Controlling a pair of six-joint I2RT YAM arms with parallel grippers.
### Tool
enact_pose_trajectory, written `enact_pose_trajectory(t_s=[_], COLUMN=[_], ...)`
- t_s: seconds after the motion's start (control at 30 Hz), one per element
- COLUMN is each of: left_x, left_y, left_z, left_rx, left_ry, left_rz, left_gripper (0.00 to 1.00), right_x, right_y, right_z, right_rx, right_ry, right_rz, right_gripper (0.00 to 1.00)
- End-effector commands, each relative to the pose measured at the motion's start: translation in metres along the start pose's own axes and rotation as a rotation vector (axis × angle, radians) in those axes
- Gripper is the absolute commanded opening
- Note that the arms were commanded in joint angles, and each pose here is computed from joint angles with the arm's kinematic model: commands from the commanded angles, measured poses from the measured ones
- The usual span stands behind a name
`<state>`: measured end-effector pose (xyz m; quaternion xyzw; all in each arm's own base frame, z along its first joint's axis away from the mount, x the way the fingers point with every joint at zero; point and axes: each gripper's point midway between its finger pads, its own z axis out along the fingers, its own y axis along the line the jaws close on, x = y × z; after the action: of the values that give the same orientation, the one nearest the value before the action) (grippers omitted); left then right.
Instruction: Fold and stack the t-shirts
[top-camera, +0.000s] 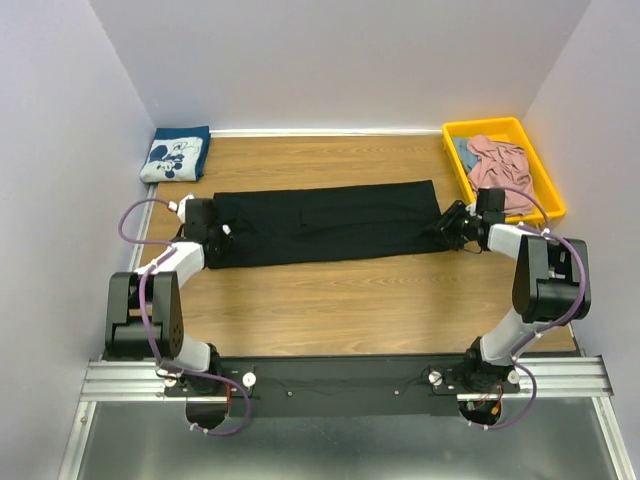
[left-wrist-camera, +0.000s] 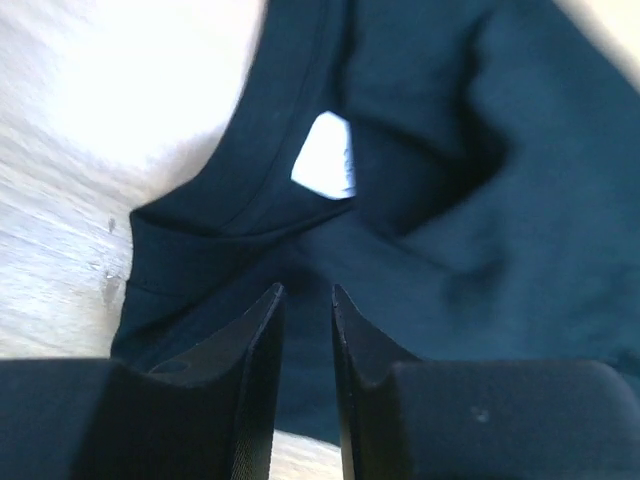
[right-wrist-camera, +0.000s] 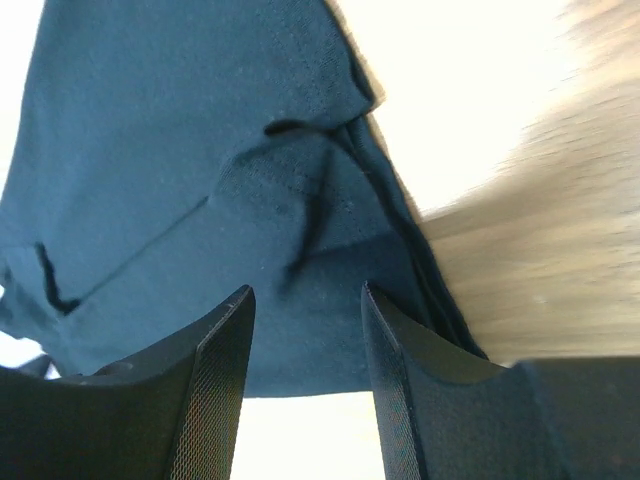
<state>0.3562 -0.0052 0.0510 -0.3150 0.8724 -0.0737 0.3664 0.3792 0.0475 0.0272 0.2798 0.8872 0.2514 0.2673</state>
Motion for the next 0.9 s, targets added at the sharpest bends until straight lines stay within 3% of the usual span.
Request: enact_pose_trajectory(t_s=[0.0, 0.2, 0.4, 0.6, 0.87], left_x=[0.011, 0.020, 0.015, -0.011, -0.018], left_y=[0.020, 0.059, 0.046, 0.028, 0.029], left_z=[0.017, 0.015, 0.002, -0.013, -0.018], left_rx=[-0.008, -0.081, -0.010, 0.048, 0.036], left_ry=[0.055, 0.079, 0.072, -0.012, -0.040], left_rz=[-0.062, -0.151, -0.141, -0.095, -0.058], left_gripper=[0.31, 0.29, 0.29, 0.35, 0.36], right_x=[0.004, 0.002, -0.009, -0.034, -0.039], right_y=[-0.056, -0.067, -0.030, 0.028, 0.035], right_z=[0.001, -0.013, -0.022, -0.028, -0.005], right_rx=[0.173, 0.195, 0.057, -0.094, -0.109], right_ry=[-0.039, -0.075, -0.070, -0.088, -0.052], right_rz=[0.061, 0.093, 0.039, -0.054, -0.014], right_gripper=[0.55, 0.55, 0.53, 0.46, 0.33])
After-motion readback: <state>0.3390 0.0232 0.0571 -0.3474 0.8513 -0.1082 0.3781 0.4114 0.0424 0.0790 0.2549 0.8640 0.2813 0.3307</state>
